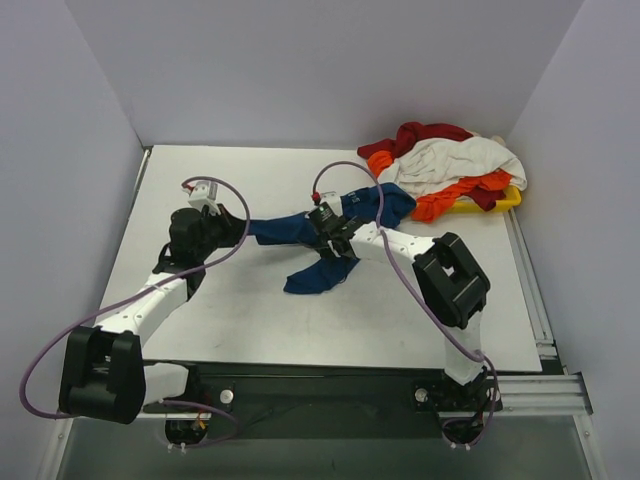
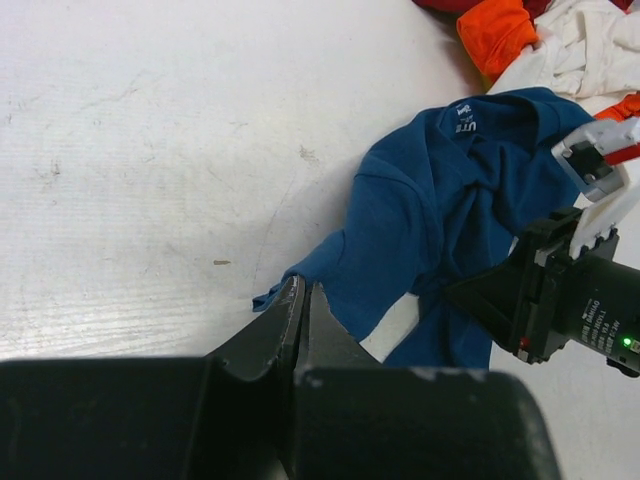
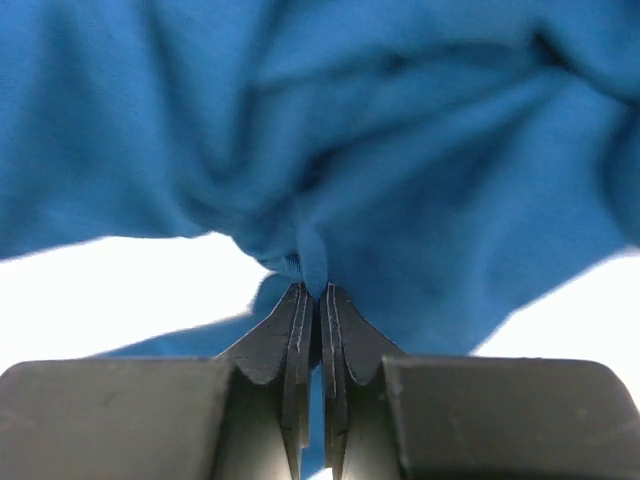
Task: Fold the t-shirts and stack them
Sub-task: Flatten out the tshirt
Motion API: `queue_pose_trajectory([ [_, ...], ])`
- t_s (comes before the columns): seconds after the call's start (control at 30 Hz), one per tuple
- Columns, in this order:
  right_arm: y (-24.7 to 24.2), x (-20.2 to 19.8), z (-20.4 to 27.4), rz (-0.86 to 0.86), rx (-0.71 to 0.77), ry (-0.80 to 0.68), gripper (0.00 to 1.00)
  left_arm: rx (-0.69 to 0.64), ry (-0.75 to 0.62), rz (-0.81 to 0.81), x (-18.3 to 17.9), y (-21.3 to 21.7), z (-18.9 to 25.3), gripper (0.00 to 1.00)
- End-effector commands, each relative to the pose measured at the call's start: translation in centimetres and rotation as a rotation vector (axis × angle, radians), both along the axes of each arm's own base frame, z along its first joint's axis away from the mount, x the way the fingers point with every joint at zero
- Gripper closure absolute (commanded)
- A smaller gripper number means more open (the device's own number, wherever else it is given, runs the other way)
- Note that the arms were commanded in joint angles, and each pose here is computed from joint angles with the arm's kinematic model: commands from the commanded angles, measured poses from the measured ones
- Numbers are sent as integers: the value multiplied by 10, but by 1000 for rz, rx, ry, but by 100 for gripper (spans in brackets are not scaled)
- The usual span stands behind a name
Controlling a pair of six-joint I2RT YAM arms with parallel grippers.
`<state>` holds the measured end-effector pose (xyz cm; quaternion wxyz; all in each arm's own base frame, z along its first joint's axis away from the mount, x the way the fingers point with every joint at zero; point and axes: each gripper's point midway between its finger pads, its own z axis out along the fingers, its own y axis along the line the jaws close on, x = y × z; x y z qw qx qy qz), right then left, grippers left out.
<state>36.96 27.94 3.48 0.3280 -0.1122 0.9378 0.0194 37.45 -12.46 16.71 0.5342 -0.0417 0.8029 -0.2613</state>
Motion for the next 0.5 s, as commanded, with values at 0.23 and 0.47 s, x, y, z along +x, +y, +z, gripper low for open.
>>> queue_pose_trajectory([
  [0.23, -127, -8, 163, -248, -91, -363, 100, -135, -247, 88, 28, 63, 115, 100],
  [0.47, -203, -54, 246, -425, 4, -581, 100, -192, -251, 223, 18, 126, 116, 100],
])
